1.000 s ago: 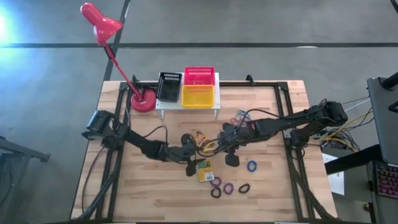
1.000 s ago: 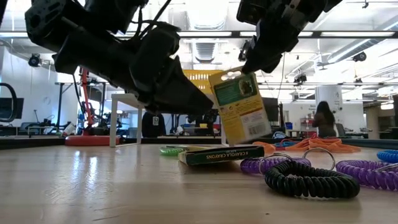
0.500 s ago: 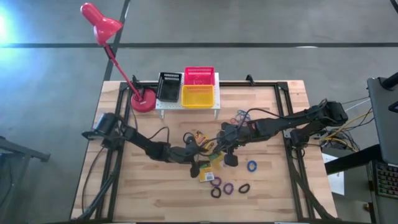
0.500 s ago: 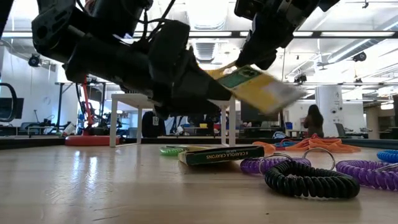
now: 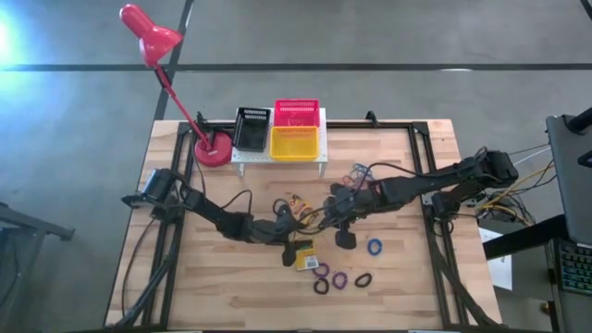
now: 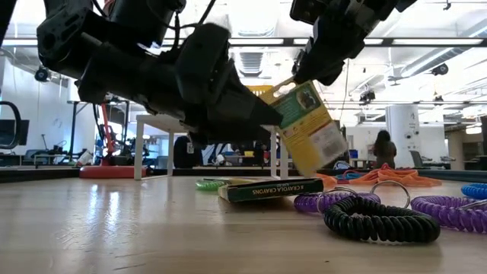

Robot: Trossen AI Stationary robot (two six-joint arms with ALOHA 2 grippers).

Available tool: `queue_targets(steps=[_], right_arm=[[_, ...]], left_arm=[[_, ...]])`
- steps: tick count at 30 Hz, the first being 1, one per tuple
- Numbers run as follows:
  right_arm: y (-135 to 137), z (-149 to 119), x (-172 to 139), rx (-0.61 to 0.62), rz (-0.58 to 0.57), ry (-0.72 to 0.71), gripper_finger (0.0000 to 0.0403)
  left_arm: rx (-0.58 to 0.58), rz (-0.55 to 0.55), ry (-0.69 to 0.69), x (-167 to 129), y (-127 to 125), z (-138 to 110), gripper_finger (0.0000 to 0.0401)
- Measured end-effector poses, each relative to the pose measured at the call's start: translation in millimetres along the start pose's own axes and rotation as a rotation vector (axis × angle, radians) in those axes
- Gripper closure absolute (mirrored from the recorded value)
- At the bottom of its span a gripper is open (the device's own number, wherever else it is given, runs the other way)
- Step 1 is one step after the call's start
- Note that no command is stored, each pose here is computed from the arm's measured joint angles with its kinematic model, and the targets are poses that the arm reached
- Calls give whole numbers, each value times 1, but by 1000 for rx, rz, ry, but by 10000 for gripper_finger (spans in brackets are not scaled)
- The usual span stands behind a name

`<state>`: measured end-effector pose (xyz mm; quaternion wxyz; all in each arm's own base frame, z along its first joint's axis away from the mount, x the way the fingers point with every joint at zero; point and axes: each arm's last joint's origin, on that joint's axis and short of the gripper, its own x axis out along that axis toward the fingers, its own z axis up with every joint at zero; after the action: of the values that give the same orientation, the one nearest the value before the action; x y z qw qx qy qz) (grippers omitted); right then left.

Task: Pick & Place Office Desk Supplies
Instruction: Put the center yellow crayon box into the yellow bin on the shelf

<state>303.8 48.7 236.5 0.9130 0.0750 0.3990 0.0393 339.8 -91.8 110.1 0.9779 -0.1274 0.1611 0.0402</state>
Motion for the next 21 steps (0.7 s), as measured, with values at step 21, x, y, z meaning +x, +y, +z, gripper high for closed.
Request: queue_targets(steps=[21], right_arm=[[7,9,0,-18,-15,-112,394]], left_arm=[[-33,55,-116,4,-6,16,278]])
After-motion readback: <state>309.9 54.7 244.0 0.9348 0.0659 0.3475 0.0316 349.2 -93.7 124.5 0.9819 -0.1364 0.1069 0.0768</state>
